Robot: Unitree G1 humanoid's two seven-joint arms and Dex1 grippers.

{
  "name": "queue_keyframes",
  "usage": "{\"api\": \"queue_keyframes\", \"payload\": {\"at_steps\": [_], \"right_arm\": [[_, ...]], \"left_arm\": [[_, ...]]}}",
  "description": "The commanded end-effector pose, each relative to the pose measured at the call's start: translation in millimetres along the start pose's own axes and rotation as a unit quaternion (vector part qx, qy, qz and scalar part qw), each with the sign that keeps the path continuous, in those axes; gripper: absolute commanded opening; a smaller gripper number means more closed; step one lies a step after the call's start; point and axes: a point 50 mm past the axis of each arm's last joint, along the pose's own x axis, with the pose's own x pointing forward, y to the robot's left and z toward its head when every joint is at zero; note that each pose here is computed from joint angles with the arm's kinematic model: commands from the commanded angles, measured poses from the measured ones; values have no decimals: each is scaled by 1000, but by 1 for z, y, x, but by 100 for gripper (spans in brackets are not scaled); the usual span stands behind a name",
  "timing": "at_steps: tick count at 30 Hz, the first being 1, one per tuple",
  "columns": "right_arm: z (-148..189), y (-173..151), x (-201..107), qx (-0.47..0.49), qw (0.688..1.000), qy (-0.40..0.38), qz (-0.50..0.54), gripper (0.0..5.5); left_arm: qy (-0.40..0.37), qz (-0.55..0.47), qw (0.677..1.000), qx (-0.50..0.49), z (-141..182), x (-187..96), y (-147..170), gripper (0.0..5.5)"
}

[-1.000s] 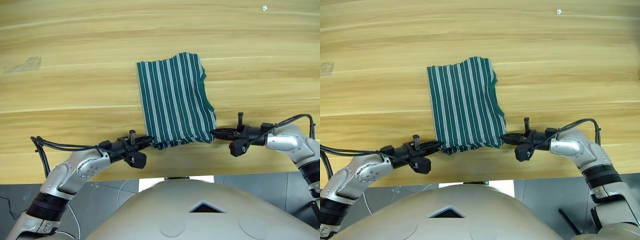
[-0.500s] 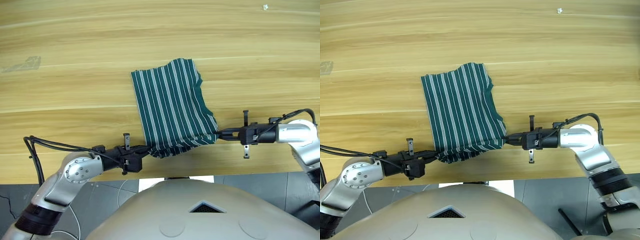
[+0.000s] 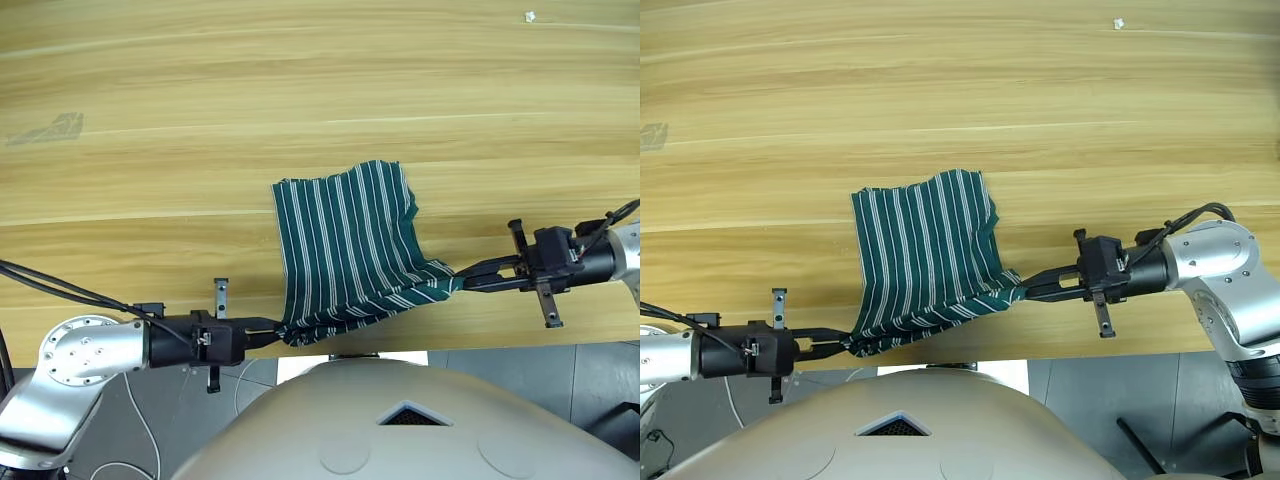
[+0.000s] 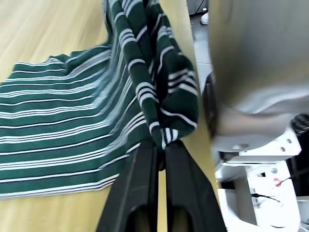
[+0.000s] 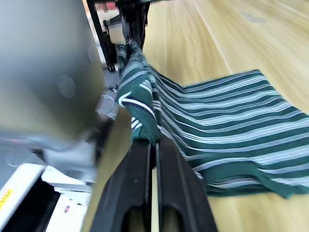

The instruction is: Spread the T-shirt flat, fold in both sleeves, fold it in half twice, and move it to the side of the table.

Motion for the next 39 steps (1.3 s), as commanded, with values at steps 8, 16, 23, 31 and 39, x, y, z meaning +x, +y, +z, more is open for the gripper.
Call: {"api": "queue_keyframes", "payload": {"at_steps": [8, 16, 23, 31, 39], "right_arm": [[12, -101, 7, -111, 984, 26, -136, 0], [9, -140, 27, -132, 977, 41, -161, 0], [-4, -148, 29, -127, 971, 53, -196, 39], [3, -162, 19, -141, 946, 26, -291, 171], [9, -135, 61, -159, 959, -88, -218, 303]], "left_arm": [[3, 152, 988, 14, -14, -10, 97, 3], [14, 234, 972, 20, -27, 13, 137, 3], [27, 263, 964, -12, -43, 16, 149, 46], [37, 367, 927, -62, -57, 14, 165, 123], [-37, 525, 843, -115, -57, 12, 169, 123]]}}
